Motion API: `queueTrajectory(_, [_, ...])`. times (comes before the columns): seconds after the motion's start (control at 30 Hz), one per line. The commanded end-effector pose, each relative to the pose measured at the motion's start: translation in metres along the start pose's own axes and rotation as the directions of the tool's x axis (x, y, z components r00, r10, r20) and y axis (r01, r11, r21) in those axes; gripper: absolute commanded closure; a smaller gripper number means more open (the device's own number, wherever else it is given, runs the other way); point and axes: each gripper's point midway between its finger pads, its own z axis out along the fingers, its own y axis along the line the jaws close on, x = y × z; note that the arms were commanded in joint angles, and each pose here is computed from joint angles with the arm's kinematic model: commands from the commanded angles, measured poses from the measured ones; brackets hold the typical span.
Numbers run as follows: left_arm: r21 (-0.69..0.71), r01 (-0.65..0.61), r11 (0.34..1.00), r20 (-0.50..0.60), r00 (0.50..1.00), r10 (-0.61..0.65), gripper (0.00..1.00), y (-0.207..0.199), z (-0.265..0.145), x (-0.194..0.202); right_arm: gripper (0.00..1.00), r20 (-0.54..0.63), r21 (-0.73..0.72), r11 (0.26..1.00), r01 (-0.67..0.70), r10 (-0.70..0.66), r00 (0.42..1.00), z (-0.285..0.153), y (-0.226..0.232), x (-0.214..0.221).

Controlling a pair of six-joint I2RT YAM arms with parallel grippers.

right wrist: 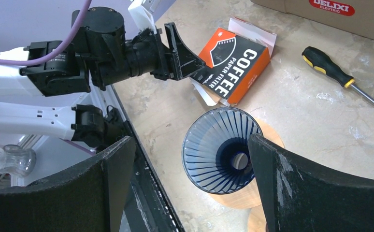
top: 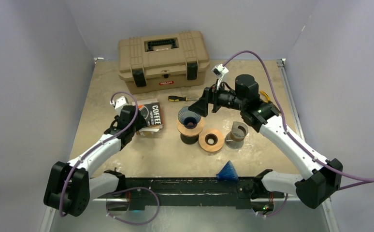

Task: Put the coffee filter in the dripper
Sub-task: Move the coffee filter holder to the center of the board.

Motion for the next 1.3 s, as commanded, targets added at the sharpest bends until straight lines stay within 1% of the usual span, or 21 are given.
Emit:
queueTrajectory(0.0, [0.089, 0.03, 0.996, 0.013, 0.999, -0.031, 0.41, -0.017, -0.012, -0.015, 0.1, 0.011, -0.029, 0.999, 0.016, -0.016, 1.0, -0.004, 0.006, -0.004])
queueTrajectory(0.13, [0.094, 0.022, 0.995, -0.008, 1.0, -0.021, 0.37, -0.012, -0.017, -0.006, 0.1, 0.007, -0.033, 0.999, 0.017, -0.017, 1.0, -0.003, 0.006, -0.002])
queueTrajectory(0.23, [0.07, 0.015, 0.997, -0.033, 0.999, -0.013, 0.37, -0.004, -0.016, 0.003, 0.1, 0.006, -0.039, 0.999, 0.019, -0.018, 1.0, -0.001, 0.006, -0.002])
queueTrajectory(0.4, [0.05, 0.012, 0.999, -0.033, 0.999, -0.01, 0.37, 0.005, -0.011, 0.013, 0.1, 0.004, -0.039, 0.999, 0.018, -0.018, 1.0, 0.0, 0.005, -0.001])
queueTrajectory(0.57, [0.032, 0.002, 0.999, -0.041, 0.999, 0.0, 0.37, 0.006, -0.002, 0.017, 0.09, -0.005, -0.036, 0.999, 0.013, -0.014, 1.0, 0.002, 0.003, 0.002])
queueTrajectory(0.87, [-0.084, -0.016, 0.996, 0.045, 0.999, 0.02, 0.37, 0.021, 0.006, -0.006, 0.09, -0.013, -0.033, 0.999, 0.006, -0.006, 1.0, 0.002, 0.001, 0.005])
queueTrajectory(1.07, [-0.141, -0.031, 0.99, 0.055, 0.998, 0.04, 0.38, 0.027, 0.017, -0.02, 0.09, -0.021, -0.035, 0.999, 0.005, -0.005, 1.0, 0.003, 0.001, 0.006])
queueTrajectory(1.2, [-0.131, -0.018, 0.991, 0.063, 0.998, 0.027, 0.38, 0.023, 0.019, -0.032, 0.09, -0.024, -0.031, 1.0, 0.003, -0.004, 1.0, 0.004, 0.0, 0.007])
queueTrajectory(1.27, [-0.105, -0.015, 0.994, 0.065, 0.998, 0.022, 0.34, 0.017, 0.014, -0.038, 0.09, -0.026, -0.03, 1.0, 0.002, -0.003, 1.0, 0.004, -0.001, 0.008])
